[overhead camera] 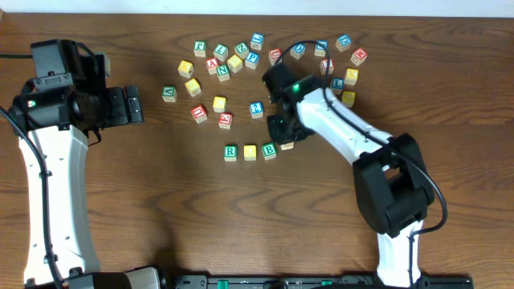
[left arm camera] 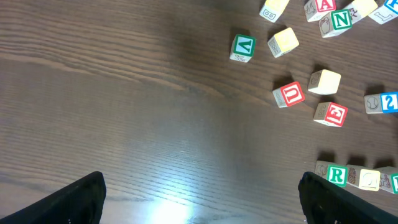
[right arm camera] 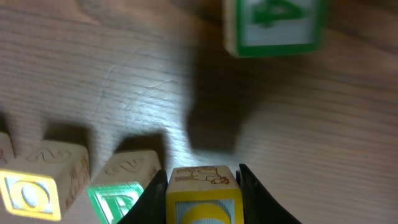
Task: Spell out ROBOT
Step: 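Carry the yellow block and place it right of the green B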
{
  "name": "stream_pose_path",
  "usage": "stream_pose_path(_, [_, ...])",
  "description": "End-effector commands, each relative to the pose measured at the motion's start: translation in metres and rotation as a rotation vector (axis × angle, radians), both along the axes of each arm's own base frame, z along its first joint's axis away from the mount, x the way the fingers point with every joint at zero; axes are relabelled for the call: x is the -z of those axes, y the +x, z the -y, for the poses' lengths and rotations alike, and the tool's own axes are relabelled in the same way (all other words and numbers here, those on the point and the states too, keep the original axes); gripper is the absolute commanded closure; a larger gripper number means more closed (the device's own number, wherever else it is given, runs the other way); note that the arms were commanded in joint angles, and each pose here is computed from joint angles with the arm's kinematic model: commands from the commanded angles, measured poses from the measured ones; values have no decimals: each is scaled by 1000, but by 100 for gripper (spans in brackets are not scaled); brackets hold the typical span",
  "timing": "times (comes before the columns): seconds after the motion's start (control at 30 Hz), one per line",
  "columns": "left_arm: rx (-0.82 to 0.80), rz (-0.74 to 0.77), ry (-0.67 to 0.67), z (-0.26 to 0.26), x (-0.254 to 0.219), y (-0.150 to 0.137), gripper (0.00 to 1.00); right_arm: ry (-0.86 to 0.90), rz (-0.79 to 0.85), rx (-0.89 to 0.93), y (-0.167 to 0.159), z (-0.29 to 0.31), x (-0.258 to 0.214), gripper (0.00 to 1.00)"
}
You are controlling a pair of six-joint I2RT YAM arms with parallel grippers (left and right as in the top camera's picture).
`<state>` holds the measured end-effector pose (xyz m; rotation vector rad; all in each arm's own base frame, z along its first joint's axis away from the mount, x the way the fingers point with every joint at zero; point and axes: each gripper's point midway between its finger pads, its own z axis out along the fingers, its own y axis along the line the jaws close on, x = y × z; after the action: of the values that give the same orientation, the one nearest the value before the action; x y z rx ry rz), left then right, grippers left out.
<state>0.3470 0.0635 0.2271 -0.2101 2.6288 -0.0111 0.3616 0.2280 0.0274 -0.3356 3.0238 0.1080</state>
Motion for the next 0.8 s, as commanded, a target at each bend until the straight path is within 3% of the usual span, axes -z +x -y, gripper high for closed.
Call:
stream_pose_path(0.0, [7,28,9,-1,-10,3,2,-42,10,48,-8,0,14,93])
stream_pose_path(0.23, [7,28,9,-1,-10,3,2,-62,25,74,-9,5,23,92])
stream_pose_path(0.43, [7,28,9,-1,-10,3,2,-63,21,74,-10,5,23,70])
stream_pose_path(0.77, [7,28,9,-1,-10,3,3,-25,6,71,-12,1,3,61])
